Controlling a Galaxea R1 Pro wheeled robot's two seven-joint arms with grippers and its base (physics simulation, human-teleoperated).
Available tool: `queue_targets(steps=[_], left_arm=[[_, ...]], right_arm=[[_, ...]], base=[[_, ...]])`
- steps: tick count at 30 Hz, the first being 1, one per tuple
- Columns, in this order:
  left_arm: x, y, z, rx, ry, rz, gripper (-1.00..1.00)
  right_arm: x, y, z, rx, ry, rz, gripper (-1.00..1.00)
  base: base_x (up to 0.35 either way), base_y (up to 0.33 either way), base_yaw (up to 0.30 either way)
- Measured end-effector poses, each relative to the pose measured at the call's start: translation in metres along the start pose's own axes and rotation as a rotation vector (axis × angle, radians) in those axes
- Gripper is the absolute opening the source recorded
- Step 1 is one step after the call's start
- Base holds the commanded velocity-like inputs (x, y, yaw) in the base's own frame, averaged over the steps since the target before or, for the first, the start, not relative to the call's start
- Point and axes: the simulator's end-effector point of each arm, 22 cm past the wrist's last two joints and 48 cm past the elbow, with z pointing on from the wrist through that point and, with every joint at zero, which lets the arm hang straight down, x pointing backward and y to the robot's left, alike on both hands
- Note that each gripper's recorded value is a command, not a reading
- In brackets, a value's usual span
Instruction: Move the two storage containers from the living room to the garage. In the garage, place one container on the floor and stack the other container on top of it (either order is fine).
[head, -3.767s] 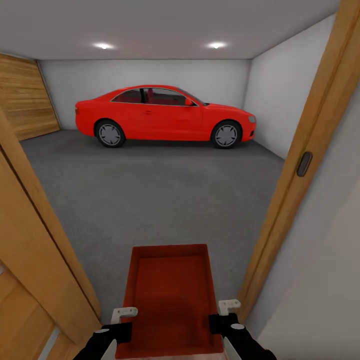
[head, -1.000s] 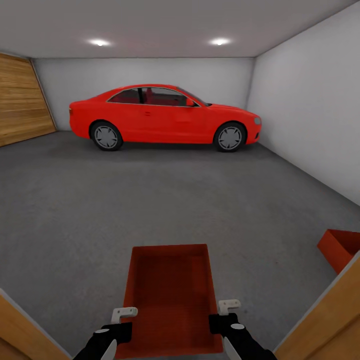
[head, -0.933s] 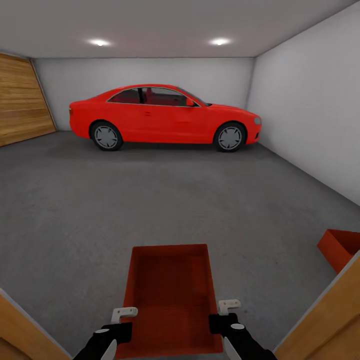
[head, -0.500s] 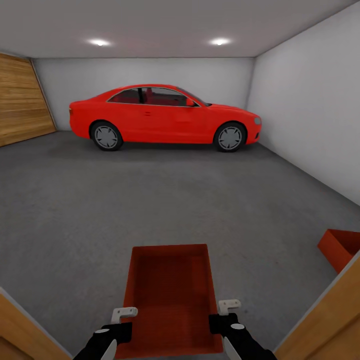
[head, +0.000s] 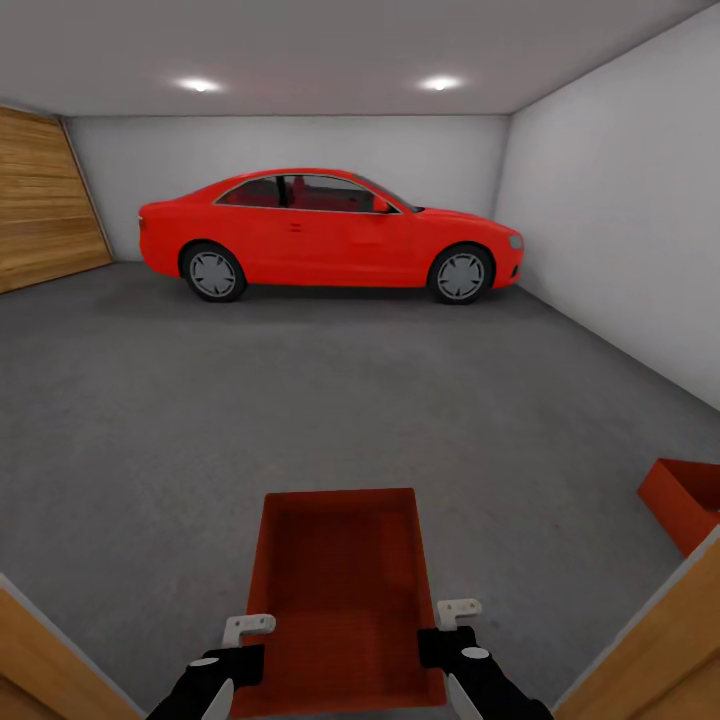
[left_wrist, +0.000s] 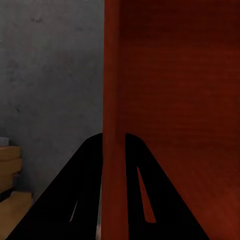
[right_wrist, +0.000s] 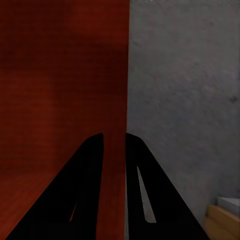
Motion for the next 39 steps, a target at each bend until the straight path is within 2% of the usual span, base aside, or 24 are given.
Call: queue_targets(steps=[10, 17, 28, 39], left_arm=[[0.0002, 0.0000, 0.0001, 0.000, 0.000, -0.001, -1.00], [-0.0001, 0.0000, -0.0002, 0.000, 0.000, 0.000, -1.00], [0.0002, 0.0000, 0.0001, 0.000, 0.000, -0.001, -1.00], [0.0002, 0.0000, 0.0001, 0.000, 0.000, -0.001, -1.00]], right_arm=[[0.0001, 0.0000, 0.0000, 0.000, 0.000, 0.000, -1.00], [-0.0001, 0.0000, -0.0002, 0.000, 0.000, 0.000, -1.00], [0.0000, 0.0000, 0.0000, 0.000, 0.000, 0.000, -1.00], [0.0000, 0.0000, 0.0000, 0.000, 0.000, 0.000, -1.00]], base=[[0.030, 0.013, 0.000], [0.230, 0.054, 0.000], [0.062, 0.010, 0.000], [0.165, 0.000, 0.000]])
